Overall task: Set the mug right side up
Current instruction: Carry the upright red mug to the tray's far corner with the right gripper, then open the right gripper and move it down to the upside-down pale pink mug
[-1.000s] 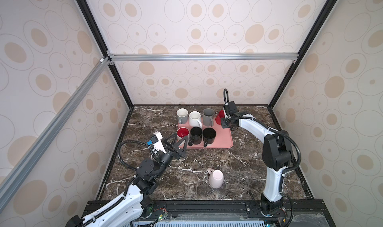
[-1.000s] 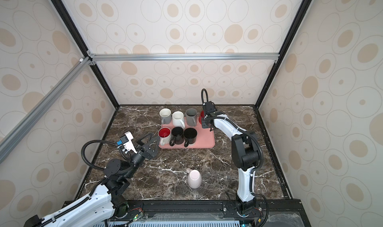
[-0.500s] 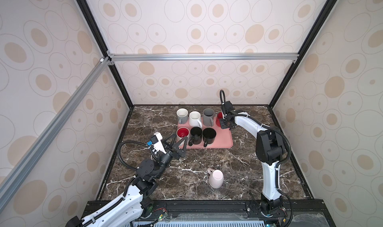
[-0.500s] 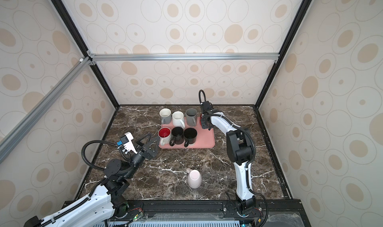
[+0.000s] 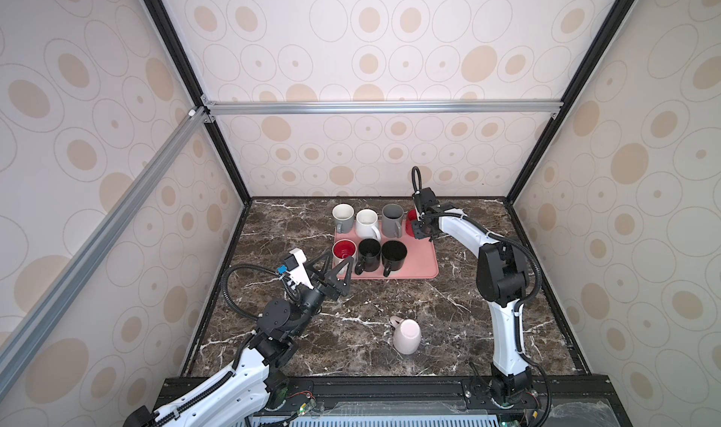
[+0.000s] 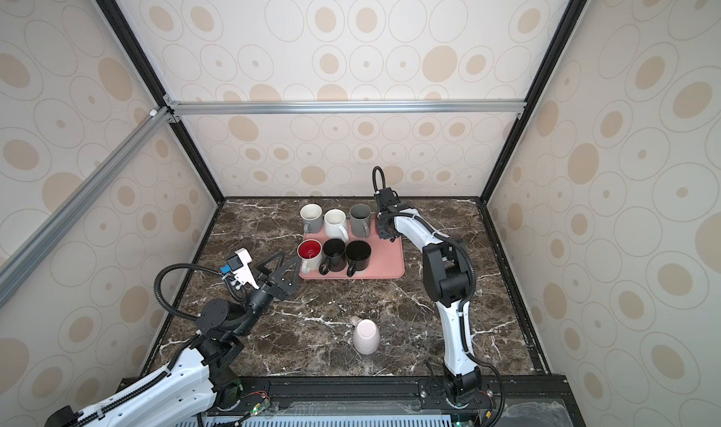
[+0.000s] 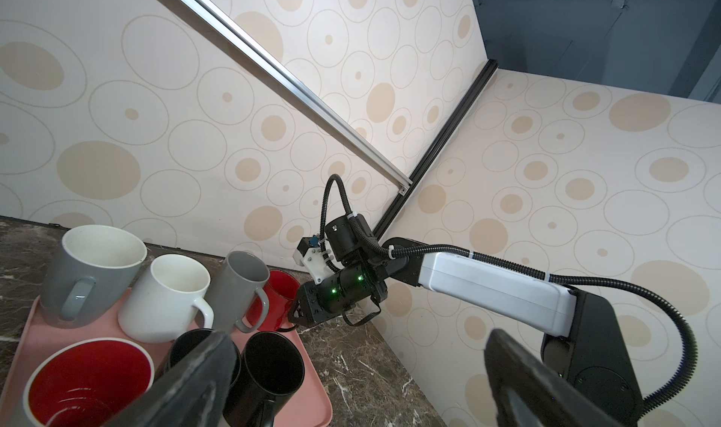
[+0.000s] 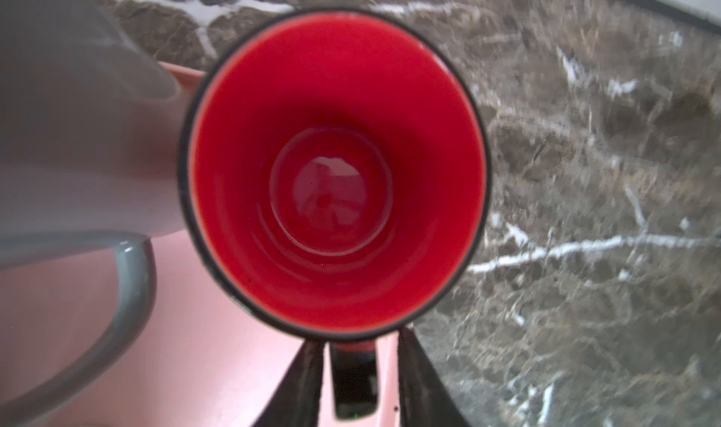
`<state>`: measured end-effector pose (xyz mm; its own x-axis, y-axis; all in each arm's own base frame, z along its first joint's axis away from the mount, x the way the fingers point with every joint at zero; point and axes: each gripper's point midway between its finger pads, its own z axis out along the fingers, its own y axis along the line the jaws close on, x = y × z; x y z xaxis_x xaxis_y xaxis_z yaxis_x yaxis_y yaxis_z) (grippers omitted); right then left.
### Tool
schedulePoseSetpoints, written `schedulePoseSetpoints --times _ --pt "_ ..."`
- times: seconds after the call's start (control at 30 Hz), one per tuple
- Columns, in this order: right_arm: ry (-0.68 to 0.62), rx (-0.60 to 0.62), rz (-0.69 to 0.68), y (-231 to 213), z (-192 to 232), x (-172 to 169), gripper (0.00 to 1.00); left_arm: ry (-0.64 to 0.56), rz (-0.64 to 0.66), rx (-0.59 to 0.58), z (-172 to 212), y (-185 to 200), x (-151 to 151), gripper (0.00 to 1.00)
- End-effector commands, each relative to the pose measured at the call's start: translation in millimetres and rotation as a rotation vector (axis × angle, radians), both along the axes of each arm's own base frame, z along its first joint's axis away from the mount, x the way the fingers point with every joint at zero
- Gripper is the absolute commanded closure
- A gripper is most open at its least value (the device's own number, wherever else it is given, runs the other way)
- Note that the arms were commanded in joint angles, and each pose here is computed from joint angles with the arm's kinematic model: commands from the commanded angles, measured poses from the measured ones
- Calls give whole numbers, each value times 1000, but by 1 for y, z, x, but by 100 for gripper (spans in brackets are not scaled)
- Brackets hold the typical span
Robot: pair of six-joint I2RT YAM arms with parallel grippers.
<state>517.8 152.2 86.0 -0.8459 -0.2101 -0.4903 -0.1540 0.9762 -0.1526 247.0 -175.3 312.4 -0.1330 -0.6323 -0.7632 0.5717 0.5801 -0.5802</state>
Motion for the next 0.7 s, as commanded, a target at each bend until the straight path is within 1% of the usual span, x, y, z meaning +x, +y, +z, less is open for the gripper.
schedulePoseSetpoints --times 0.0,0.13,0.27,0.47,0.67 --pt "-33 23 10 0 13 -2 56 -18 8 1 4 2 1 1" --pt "-90 70 11 2 35 -7 40 -19 7 1 5 2 1 1" --pt "-148 133 7 4 61 -19 32 -17 9 -4 5 3 0 0" --pt "-200 265 24 14 90 -53 27 -13 25 -10 3 6 1 1" --pt "-219 360 81 35 101 -105 25 -1 31 -9 -5 9 0 1"
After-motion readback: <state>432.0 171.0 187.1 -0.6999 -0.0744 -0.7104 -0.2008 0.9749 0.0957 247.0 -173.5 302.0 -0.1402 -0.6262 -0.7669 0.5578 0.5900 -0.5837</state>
